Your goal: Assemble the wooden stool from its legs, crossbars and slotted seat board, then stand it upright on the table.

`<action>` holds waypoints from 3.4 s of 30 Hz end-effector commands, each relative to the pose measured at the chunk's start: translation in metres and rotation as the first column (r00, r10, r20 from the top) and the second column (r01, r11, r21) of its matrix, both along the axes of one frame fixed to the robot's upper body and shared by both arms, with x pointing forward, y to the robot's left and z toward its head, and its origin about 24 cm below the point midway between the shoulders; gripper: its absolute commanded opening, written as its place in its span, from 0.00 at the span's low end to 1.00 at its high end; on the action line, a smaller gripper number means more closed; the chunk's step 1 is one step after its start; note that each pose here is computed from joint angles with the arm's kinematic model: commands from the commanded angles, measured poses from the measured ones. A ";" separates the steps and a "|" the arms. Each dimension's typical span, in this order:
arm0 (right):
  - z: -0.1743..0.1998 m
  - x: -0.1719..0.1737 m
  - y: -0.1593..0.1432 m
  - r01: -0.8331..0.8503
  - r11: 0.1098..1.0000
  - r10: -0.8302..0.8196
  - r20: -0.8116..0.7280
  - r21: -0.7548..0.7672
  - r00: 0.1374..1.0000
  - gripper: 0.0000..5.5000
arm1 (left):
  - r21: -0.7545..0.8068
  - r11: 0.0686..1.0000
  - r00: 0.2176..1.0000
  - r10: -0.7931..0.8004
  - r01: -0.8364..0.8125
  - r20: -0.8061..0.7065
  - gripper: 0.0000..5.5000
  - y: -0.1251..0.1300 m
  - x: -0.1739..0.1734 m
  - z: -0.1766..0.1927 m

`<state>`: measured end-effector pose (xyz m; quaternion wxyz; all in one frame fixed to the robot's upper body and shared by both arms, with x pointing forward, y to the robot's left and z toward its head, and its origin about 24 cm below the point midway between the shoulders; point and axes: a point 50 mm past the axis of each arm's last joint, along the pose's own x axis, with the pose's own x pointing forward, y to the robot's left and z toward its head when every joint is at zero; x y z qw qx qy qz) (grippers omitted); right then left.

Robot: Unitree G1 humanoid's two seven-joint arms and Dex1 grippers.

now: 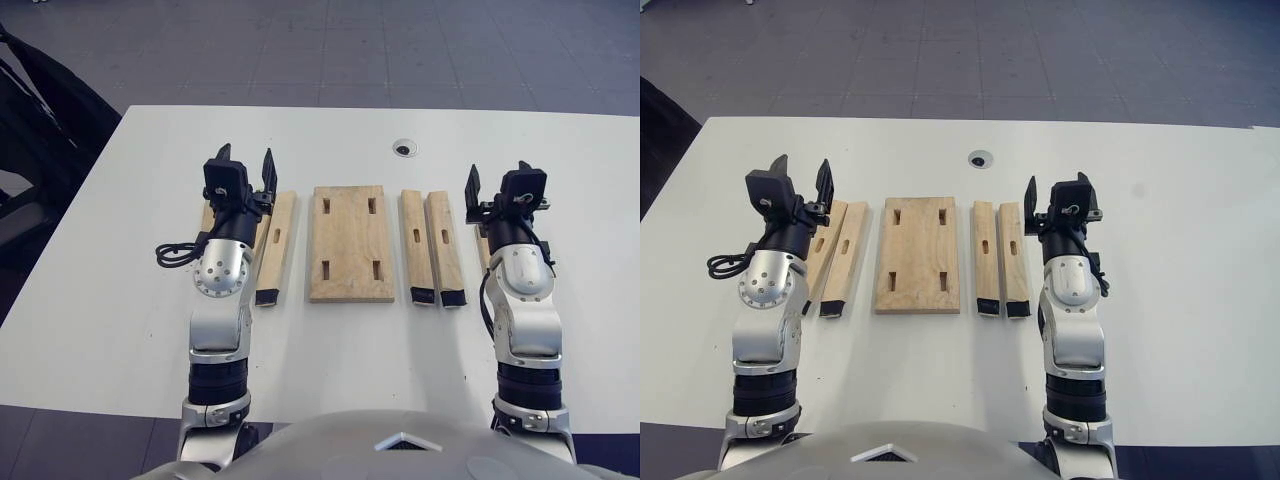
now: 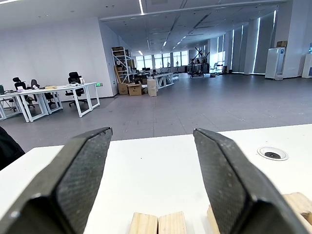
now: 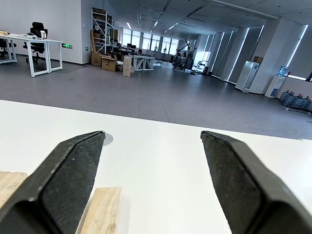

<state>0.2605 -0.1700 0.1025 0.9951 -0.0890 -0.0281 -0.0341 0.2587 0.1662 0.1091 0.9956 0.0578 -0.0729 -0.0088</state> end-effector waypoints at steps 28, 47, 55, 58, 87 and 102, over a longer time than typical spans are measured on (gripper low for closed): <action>-0.031 -0.064 -0.048 0.025 0.999 -0.033 -0.230 -0.037 0.973 0.55 | 0.003 0.999 0.999 0.044 -0.044 -0.010 0.56 0.007 -0.006 -0.002; -0.086 -0.090 -0.043 0.005 0.991 0.067 -0.545 0.131 0.836 0.43 | -0.006 0.999 0.999 0.042 -0.042 -0.021 0.56 0.005 -0.008 -0.004; -0.076 -0.086 -0.047 0.036 0.997 0.007 -0.499 0.075 0.866 0.23 | -0.007 0.999 0.999 0.038 -0.038 -0.021 0.56 0.006 -0.007 -0.003; -0.046 -0.065 -0.051 0.047 0.998 -0.033 -0.379 0.028 0.925 0.23 | -0.001 1.000 1.000 0.025 -0.025 -0.017 0.56 0.007 -0.005 0.001; 0.029 0.002 0.092 -0.794 0.560 0.828 0.118 -0.236 0.549 0.23 | -0.903 0.224 0.654 -0.752 0.367 0.079 0.56 -0.028 0.017 0.043; 0.021 -0.005 0.091 -0.801 0.567 0.823 0.092 -0.192 0.561 0.23 | -0.908 0.215 0.706 -0.699 0.360 0.115 0.19 -0.014 0.019 0.044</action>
